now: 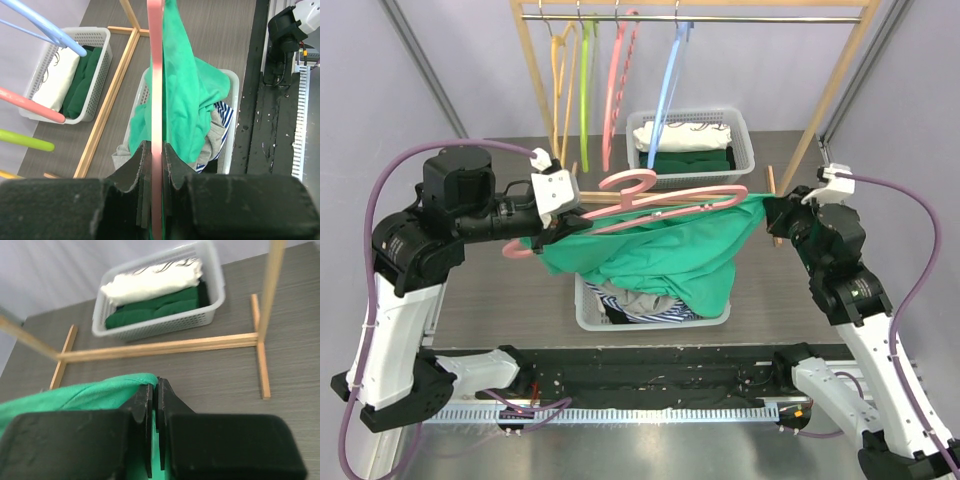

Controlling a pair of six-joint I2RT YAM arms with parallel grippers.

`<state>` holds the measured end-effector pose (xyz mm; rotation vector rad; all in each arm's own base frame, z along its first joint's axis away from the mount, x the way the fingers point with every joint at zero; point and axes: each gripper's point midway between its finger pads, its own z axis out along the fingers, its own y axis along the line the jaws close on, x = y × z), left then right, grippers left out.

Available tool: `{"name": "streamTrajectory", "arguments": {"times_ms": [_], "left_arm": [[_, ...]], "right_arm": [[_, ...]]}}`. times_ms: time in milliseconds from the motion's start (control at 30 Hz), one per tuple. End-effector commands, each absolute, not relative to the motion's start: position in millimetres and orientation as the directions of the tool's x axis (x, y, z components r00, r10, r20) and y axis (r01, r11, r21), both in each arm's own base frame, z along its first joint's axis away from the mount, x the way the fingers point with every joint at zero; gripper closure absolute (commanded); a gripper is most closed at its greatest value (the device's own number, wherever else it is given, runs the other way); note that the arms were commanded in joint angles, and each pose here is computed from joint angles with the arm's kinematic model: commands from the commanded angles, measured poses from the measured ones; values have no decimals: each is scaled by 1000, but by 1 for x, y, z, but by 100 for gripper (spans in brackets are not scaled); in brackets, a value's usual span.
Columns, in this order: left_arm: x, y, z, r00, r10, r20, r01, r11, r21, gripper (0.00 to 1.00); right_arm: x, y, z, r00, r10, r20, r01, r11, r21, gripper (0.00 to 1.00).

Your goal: Remove the tank top from the hanger

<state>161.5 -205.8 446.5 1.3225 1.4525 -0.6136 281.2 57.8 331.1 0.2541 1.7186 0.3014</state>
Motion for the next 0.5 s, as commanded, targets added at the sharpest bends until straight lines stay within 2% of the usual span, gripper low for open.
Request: {"name": "streamTrajectory", "arguments": {"times_ms": [0, 33, 67, 167, 267, 467], "left_arm": [[157, -207, 460, 181, 371, -911, 927, 244, 284, 96], [158, -209, 461, 182, 368, -912, 929, 240, 282, 96], [159, -211, 460, 184, 370, -911, 930, 233, 283, 96], [165, -221, 459, 174, 368, -913, 941, 210, 264, 96], [171, -233, 455, 158, 365, -917, 957, 170, 233, 97], [151, -247, 432, 131, 387, -913, 990, 0, 142, 98]], "right_arm": [[254, 100, 351, -161, 196, -967, -334, 912, 240, 86], [242, 112, 356, -159, 173, -972, -420, 879, 225, 71], [234, 114, 355, -164, 152, -975, -446, 870, 211, 41], [204, 111, 372, -97, 59, -994, -515, 851, 101, 20], [176, 107, 398, 12, 11, -1000, -559, 829, 2, 14], [139, 123, 442, 180, -26, -983, -683, 716, -144, 14]]}}
